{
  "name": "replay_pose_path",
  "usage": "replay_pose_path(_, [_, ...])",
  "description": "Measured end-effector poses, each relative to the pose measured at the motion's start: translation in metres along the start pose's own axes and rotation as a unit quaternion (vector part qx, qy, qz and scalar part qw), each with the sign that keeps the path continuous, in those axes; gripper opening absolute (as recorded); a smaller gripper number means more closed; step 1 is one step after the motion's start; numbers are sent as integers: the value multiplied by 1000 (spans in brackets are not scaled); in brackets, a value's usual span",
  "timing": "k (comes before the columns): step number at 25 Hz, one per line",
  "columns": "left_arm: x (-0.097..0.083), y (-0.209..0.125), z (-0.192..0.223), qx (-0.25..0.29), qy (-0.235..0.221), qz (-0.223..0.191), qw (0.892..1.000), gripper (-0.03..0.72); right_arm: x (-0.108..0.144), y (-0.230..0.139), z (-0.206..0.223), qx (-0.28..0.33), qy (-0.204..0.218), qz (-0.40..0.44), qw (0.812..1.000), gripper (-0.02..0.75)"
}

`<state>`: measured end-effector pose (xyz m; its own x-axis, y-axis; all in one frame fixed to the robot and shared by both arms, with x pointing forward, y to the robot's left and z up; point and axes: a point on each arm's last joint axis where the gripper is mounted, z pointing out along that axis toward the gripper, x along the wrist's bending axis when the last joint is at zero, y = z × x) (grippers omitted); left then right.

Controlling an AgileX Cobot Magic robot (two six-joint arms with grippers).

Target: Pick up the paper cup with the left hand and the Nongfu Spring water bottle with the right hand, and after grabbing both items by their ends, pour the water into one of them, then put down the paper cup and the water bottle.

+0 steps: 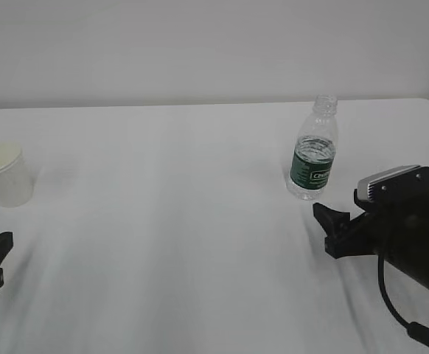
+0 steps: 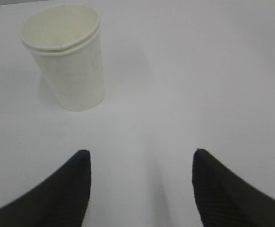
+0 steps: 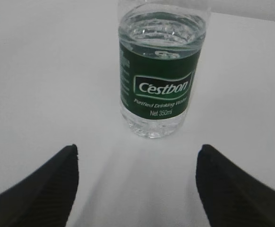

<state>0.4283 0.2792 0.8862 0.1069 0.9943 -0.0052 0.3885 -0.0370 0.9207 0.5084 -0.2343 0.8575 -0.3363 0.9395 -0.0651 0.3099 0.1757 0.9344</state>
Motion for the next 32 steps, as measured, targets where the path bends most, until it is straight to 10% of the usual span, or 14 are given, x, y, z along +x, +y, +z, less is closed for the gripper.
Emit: replay_pose_path(32, [0,0,0,-1,0,3,1000,483,-6,4,46,-31,-3,27,999,594])
